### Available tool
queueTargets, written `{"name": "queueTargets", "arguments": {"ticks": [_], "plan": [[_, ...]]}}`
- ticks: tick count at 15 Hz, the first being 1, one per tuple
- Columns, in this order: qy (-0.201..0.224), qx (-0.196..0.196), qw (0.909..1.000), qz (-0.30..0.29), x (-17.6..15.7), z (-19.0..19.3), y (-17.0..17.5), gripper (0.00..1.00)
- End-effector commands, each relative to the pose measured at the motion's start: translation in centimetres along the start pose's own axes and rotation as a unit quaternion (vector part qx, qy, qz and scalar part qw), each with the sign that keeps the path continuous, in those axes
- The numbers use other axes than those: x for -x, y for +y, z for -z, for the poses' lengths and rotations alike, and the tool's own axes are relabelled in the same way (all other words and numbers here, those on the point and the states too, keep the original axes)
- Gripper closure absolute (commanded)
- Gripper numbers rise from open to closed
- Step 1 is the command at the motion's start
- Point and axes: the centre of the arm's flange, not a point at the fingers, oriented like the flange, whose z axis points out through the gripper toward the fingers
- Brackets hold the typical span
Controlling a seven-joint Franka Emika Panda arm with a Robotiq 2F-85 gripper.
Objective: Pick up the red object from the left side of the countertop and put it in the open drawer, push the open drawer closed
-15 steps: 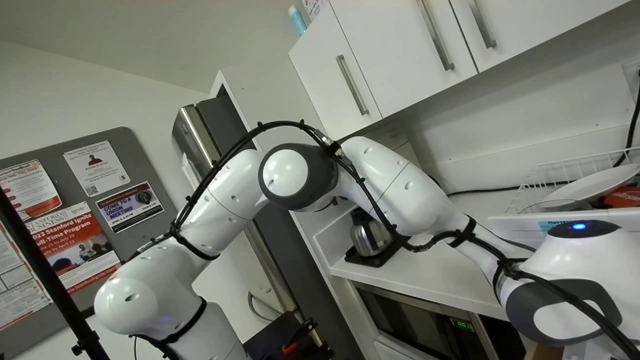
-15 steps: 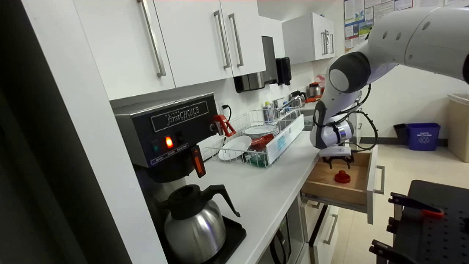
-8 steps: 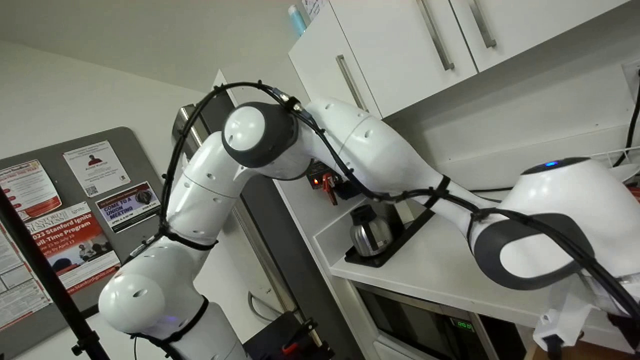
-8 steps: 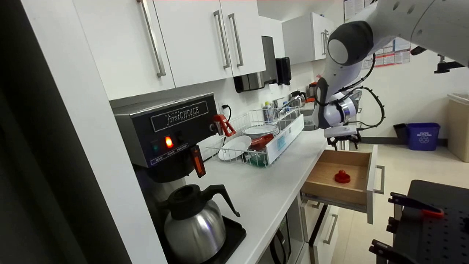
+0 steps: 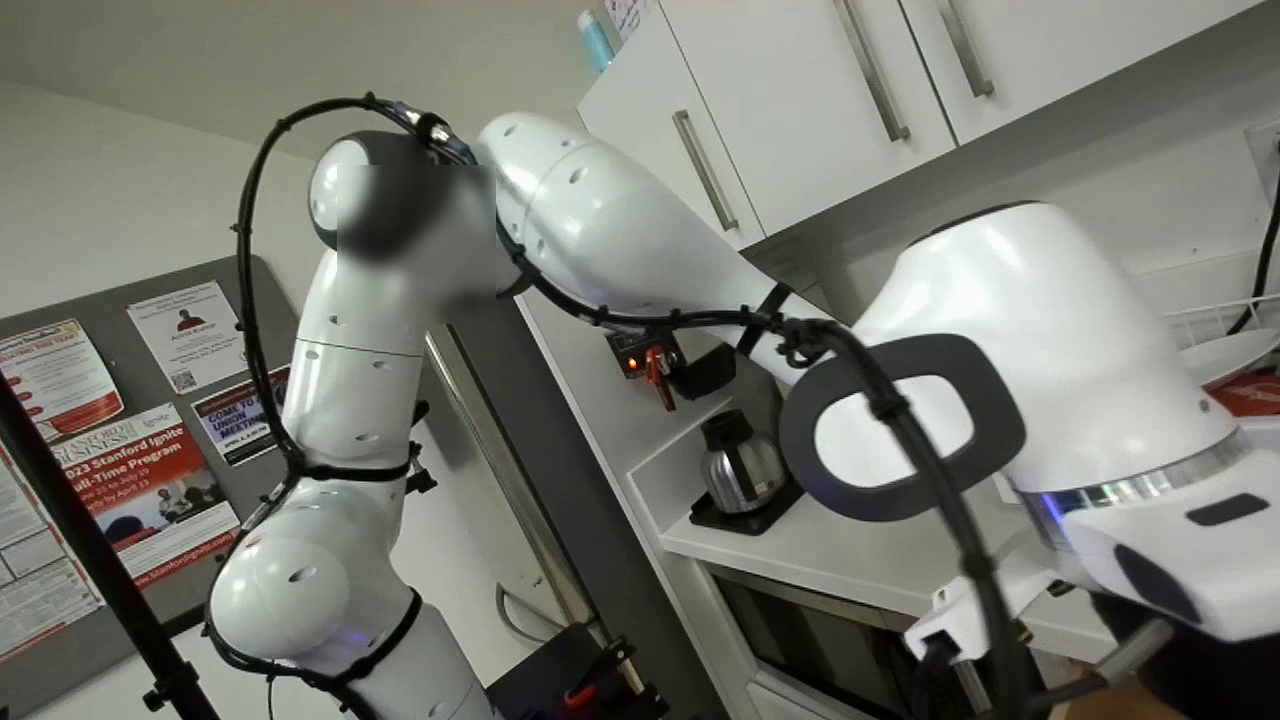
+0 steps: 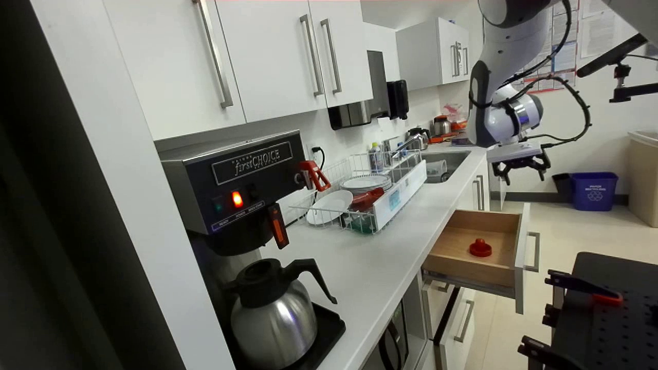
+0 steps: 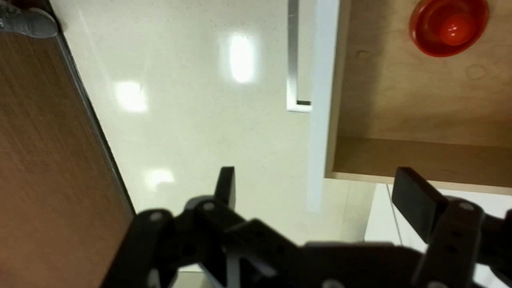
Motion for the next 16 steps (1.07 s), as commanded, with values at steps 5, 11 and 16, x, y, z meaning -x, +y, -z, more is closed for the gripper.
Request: {"name": "queueTargets", "arguments": {"ticks": [5,11,16], "plan": [[-0.083,-0.022,0.9817,-0.170,3.5,-1.7,11.7,0.26],[-0.131,-0.057,0.9405,-0.308,7.2,-6.9,14.7,0.73],[-0.087,-0.105,0.8915,-0.432,10.4,-9.6,15.8,1.00]]}}
